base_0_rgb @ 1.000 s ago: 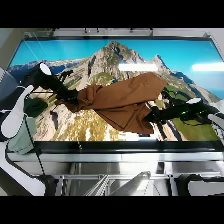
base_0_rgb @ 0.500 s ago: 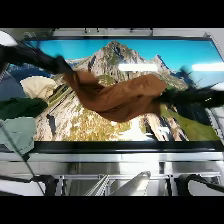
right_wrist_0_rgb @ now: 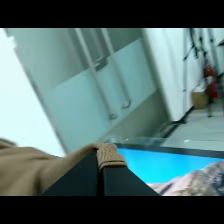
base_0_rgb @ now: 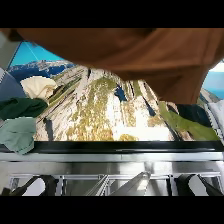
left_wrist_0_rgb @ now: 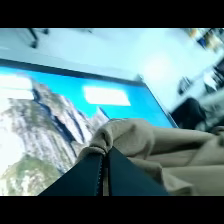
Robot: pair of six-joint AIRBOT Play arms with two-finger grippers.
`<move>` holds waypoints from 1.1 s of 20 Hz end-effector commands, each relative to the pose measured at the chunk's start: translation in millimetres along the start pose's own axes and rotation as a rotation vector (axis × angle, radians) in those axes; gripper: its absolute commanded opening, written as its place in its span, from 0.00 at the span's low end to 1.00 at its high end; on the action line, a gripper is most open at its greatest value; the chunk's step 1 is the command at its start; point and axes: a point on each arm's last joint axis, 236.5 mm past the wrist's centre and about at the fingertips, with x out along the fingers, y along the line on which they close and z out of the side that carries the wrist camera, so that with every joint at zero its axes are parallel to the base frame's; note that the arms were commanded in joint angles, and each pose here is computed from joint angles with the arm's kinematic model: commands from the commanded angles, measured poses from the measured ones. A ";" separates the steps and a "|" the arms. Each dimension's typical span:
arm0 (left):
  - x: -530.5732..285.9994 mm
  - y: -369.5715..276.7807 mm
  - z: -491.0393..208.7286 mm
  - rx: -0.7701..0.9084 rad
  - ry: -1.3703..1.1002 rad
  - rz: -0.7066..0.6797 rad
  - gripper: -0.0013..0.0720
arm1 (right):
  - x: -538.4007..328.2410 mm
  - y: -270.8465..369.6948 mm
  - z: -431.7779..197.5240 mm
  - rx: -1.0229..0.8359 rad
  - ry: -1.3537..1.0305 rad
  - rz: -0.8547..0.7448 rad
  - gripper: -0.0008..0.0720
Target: Fold the shirts.
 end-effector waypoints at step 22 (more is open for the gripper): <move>75.1 139.8 -268.1 -0.599 0.535 -0.005 0.04 | 29.6 -119.4 -247.6 0.439 0.609 -0.151 0.03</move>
